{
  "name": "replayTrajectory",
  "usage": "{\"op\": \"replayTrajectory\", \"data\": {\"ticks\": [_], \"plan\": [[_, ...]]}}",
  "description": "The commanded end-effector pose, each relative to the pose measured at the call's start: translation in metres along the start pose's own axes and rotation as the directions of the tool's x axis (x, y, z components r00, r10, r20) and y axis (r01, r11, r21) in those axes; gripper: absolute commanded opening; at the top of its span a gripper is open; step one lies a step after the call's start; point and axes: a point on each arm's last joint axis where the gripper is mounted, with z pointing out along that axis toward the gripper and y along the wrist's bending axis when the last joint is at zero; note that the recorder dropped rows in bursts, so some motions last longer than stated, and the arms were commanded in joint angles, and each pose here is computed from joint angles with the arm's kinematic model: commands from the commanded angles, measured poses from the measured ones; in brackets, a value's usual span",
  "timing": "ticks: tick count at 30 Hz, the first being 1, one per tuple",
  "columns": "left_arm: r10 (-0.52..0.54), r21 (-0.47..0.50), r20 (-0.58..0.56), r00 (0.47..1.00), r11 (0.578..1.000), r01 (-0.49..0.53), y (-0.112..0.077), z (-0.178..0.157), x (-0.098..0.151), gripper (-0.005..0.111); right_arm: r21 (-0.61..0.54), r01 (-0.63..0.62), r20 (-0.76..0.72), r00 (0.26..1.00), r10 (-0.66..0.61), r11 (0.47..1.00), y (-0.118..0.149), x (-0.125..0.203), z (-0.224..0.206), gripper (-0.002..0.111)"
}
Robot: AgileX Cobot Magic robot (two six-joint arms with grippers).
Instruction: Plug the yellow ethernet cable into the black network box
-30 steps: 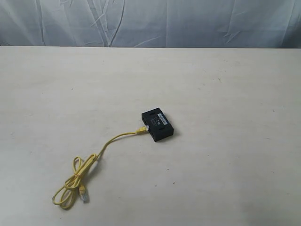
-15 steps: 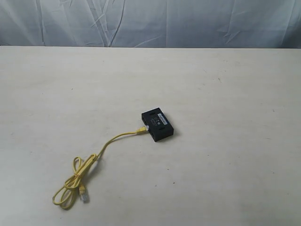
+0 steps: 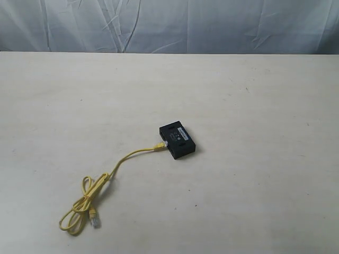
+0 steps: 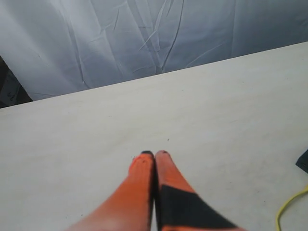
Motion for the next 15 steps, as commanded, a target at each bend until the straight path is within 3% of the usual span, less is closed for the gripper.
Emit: {"op": "replayTrajectory", "data": {"ticks": [1,15], "plan": [[0.018,-0.018,0.004,1.0,1.0,-0.018,0.002,0.0,0.001,0.0,0.01,0.006,0.02,1.0,-0.007,1.0,0.0,0.012,0.008,-0.001],[0.02,-0.019,0.004,1.0,1.0,-0.02,0.002,0.0,0.001,0.0,0.015,-0.071,-0.11,0.991,0.072,0.997,0.003,0.08,0.035,-0.001]]}}
